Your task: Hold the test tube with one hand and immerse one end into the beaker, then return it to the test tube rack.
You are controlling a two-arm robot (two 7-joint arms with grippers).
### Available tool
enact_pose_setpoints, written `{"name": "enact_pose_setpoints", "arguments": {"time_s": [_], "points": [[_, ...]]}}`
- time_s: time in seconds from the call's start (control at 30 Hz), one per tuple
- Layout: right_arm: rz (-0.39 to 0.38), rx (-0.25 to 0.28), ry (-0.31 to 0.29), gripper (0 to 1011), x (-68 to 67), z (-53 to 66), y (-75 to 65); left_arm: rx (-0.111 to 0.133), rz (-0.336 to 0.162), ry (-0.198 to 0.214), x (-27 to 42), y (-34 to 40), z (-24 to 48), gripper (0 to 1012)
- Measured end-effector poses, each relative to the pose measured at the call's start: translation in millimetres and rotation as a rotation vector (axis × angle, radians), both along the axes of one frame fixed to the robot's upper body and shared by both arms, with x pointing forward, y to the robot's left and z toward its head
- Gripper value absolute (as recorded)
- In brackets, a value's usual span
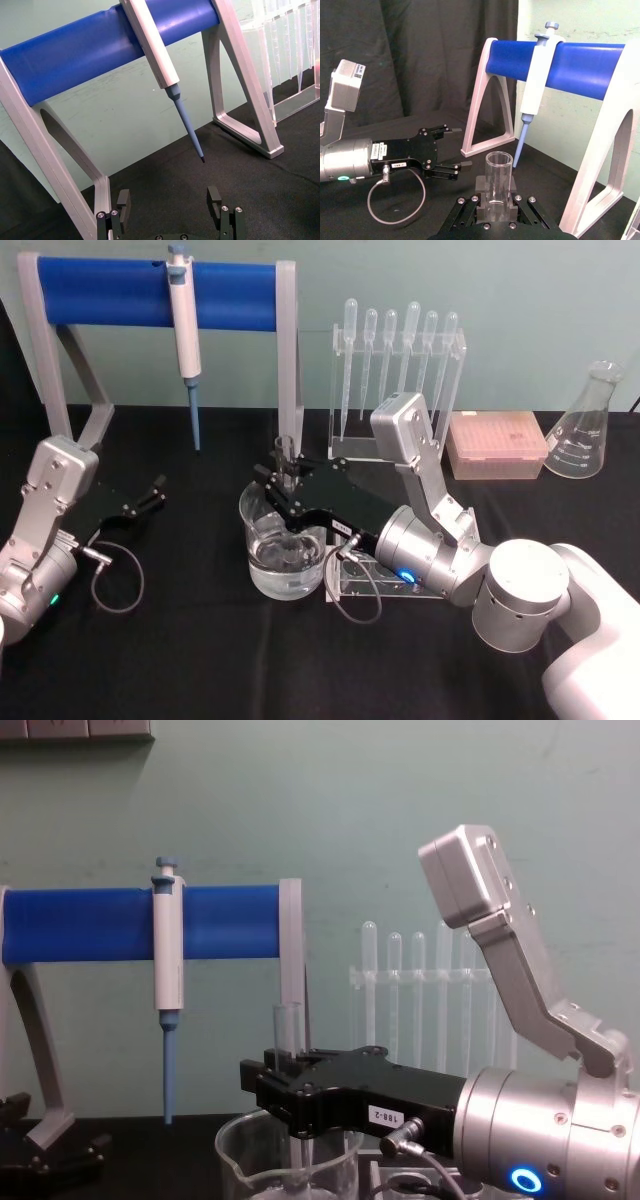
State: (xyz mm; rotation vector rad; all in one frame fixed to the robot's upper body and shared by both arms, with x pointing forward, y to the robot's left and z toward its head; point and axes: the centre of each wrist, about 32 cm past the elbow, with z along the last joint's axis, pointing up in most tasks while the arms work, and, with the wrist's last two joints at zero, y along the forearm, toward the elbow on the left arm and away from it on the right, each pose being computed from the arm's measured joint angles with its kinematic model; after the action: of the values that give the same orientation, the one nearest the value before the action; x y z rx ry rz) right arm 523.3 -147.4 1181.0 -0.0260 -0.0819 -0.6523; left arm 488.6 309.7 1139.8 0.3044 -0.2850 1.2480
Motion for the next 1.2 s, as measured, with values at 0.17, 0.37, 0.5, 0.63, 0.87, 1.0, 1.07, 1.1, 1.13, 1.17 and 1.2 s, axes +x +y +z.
{"name": "enact_pose_setpoints", "arguments": {"time_s": [0.17, 0.37, 0.5, 0.63, 0.87, 1.0, 1.07, 1.1, 1.13, 1.17, 1.2], "points": [[0.000, 0.000, 0.000, 224, 0.0, 0.0, 0.0, 0.000, 0.000, 0.000, 0.0, 0.0, 0.0, 1000], [0.000, 0.000, 0.000, 223, 0.0, 0.0, 0.0, 0.000, 0.000, 0.000, 0.0, 0.0, 0.0, 1000], [0.000, 0.000, 0.000, 224, 0.0, 0.0, 0.0, 0.000, 0.000, 0.000, 0.0, 0.0, 0.0, 1000], [0.000, 0.000, 0.000, 224, 0.0, 0.0, 0.0, 0.000, 0.000, 0.000, 0.0, 0.0, 0.0, 1000], [0.000, 0.000, 0.000, 224, 0.0, 0.0, 0.0, 0.000, 0.000, 0.000, 0.0, 0.0, 0.0, 1000], [0.000, 0.000, 0.000, 224, 0.0, 0.0, 0.0, 0.000, 0.000, 0.000, 0.0, 0.0, 0.0, 1000], [0.000, 0.000, 0.000, 224, 0.0, 0.0, 0.0, 0.000, 0.000, 0.000, 0.0, 0.0, 0.0, 1000], [0.000, 0.000, 0.000, 224, 0.0, 0.0, 0.0, 0.000, 0.000, 0.000, 0.0, 0.0, 0.0, 1000], [0.000, 0.000, 0.000, 224, 0.0, 0.0, 0.0, 0.000, 0.000, 0.000, 0.0, 0.0, 0.0, 1000], [0.000, 0.000, 0.000, 224, 0.0, 0.0, 0.0, 0.000, 0.000, 0.000, 0.0, 0.0, 0.0, 1000], [0.000, 0.000, 0.000, 224, 0.0, 0.0, 0.0, 0.000, 0.000, 0.000, 0.0, 0.0, 0.0, 1000]]}}
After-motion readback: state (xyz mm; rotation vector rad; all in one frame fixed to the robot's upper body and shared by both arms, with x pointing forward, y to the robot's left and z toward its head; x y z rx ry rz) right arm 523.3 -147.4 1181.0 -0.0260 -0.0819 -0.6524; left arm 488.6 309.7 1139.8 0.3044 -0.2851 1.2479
